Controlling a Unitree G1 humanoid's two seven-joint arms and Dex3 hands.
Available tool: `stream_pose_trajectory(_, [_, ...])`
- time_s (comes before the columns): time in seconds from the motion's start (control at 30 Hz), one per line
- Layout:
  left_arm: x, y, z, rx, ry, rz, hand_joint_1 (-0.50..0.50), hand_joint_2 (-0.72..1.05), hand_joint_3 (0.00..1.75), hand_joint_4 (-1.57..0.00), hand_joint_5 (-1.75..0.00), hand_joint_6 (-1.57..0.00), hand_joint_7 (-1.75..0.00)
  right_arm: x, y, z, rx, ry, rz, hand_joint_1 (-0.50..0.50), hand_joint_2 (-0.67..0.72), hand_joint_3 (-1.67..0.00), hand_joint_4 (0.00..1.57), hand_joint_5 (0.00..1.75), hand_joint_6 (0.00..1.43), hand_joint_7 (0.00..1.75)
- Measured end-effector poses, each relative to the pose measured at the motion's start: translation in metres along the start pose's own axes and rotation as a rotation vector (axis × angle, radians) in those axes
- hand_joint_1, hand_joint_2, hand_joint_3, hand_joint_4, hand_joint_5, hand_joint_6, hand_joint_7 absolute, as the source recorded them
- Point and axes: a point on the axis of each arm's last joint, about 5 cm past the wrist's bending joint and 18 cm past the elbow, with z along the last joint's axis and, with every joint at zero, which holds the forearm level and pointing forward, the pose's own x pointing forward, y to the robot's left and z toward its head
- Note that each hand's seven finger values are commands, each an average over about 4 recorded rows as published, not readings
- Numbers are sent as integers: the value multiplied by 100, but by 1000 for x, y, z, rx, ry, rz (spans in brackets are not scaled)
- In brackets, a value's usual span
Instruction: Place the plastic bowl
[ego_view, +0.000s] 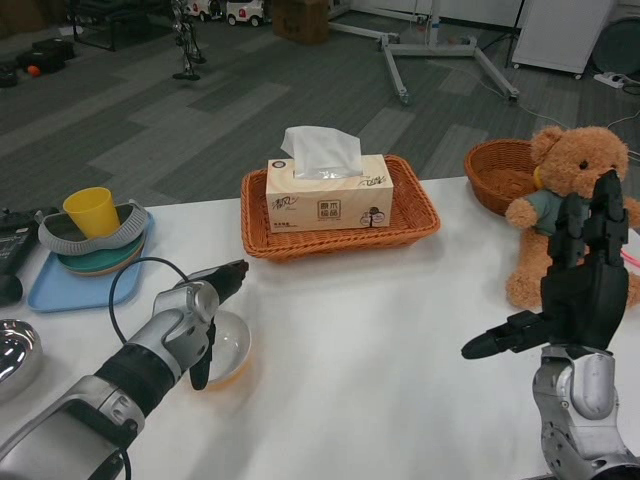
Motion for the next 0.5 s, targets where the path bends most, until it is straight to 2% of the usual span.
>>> stream_pose_trajectory(0.07, [-5, 3, 1, -9, -21, 67, -50, -64, 0, 0, 0, 0, -7, -1, 0, 0, -1, 2, -1, -42, 72, 0, 11, 0, 0, 0])
stream_pose_trajectory(0.2, [-12, 10, -1, -39, -42, 142, -49, -66, 0, 0, 0, 0, -7, -1, -1, 0, -1, 4, -2, -42, 72, 0, 11, 0, 0, 0])
stream_pose_trajectory(0.33, [-23, 19, -5, -127, -59, 213, -48, -64, 0, 0, 0, 0, -7, -2, -1, -1, -1, 7, -4, -42, 72, 0, 11, 0, 0, 0])
stream_pose_trajectory(0.4, [-30, 20, -9, -251, -81, 248, -48, -64, 2, 0, 0, 0, -7, -3, -2, -1, -2, 9, -6, -42, 72, 0, 11, 0, 0, 0])
stream_pose_trajectory(0.5, [-42, 13, -17, -515, -163, 292, -48, -64, 4, 0, 0, 0, -7, -4, -2, -1, -1, 10, -9, -42, 72, 0, 11, 0, 0, 0])
